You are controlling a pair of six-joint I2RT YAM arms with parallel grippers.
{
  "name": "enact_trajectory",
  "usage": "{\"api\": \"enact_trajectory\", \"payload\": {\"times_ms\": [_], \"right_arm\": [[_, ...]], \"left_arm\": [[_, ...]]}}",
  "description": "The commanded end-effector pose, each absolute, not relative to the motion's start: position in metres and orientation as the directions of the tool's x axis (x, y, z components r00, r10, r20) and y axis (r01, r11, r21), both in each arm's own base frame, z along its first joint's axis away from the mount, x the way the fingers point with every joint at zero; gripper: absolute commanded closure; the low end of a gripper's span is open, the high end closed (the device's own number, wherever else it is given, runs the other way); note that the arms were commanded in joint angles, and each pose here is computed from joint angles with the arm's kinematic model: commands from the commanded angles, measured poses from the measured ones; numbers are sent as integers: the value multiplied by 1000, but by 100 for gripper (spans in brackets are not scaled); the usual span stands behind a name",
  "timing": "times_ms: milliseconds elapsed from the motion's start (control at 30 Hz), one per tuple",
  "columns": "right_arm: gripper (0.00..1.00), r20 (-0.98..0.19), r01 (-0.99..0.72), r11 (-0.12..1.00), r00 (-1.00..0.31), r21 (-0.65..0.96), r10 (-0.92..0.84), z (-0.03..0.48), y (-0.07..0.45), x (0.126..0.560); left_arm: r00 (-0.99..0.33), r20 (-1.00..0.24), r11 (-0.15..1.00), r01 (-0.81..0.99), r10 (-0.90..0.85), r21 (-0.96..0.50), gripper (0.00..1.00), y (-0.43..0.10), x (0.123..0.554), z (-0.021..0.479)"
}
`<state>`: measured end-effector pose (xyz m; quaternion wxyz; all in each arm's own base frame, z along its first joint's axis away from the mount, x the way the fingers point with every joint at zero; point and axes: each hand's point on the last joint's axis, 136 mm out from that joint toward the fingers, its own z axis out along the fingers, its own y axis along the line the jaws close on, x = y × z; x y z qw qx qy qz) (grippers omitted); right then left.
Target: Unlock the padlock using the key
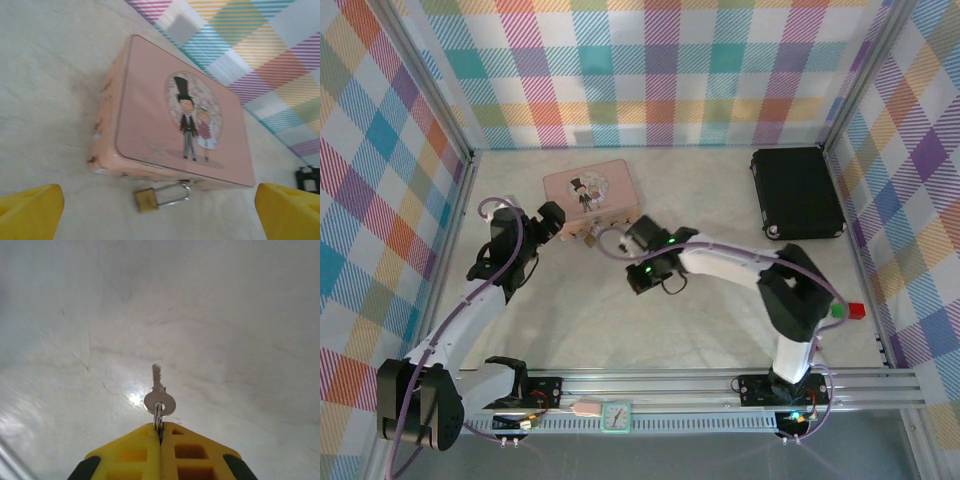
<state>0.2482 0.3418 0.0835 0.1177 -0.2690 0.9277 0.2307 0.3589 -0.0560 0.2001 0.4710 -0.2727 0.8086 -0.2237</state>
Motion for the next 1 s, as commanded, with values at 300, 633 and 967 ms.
{"api": "enact_trajectory", "payload": {"times_ms": [300,633,967], "right_arm": [[100,-411,-385,646,-904,659,-120,138,329,291],[100,-508,-450,631,-856,632,-102,158,330,303],[100,-594,-523,606,-798,599,-102,175,331,308]], "left_arm": [[-539,-218,415,-276,-814,-867,4,-183,347,177],[-537,-9,247,-372,-843,-895,4,-244,345,152],[-536,145,64,-351,-832,-934,7,-273,362,157]]}}
